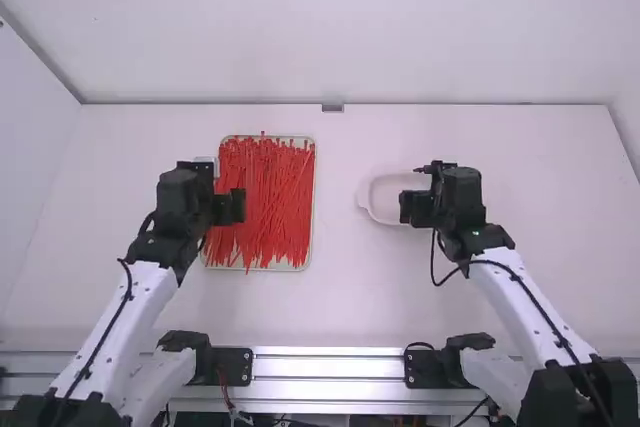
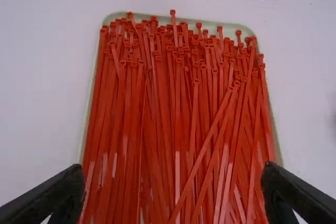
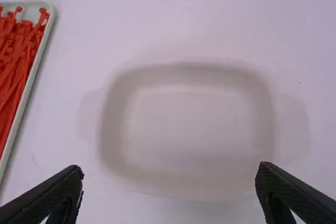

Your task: Fasten the cable tie

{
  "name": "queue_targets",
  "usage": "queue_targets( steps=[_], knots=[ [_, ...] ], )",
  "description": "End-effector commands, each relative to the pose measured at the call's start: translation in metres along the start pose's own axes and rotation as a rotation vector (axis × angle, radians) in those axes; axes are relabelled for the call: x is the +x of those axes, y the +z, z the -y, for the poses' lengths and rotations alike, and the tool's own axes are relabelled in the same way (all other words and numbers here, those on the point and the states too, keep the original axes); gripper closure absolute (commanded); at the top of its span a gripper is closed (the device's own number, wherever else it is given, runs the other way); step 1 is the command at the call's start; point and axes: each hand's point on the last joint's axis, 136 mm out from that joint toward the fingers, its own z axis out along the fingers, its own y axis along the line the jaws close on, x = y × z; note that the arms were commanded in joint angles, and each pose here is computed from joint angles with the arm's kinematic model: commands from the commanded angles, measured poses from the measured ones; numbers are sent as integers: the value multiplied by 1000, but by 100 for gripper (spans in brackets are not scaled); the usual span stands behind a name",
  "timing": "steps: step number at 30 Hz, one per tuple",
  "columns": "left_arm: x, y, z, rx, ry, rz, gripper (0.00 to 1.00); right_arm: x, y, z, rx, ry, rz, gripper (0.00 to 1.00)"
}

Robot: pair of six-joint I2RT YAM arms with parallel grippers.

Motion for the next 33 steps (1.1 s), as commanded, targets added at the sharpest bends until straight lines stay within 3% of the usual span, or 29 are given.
queue_targets(
  steps=[1, 15, 22, 33],
  knots=[
    [-18, -1, 8, 22, -8, 19, 8, -19, -3, -10, -1, -12, 28, 8],
    [-68, 2, 18, 39, 11, 57, 1, -29, -12, -36, 0, -76, 39, 1],
    [-84, 11, 19, 35, 14, 40, 1, -29, -12, -32, 5, -67, 37, 1],
    [-96, 74, 18, 18, 20, -90, 1, -29, -12, -27, 17, -56, 36, 1]
  ],
)
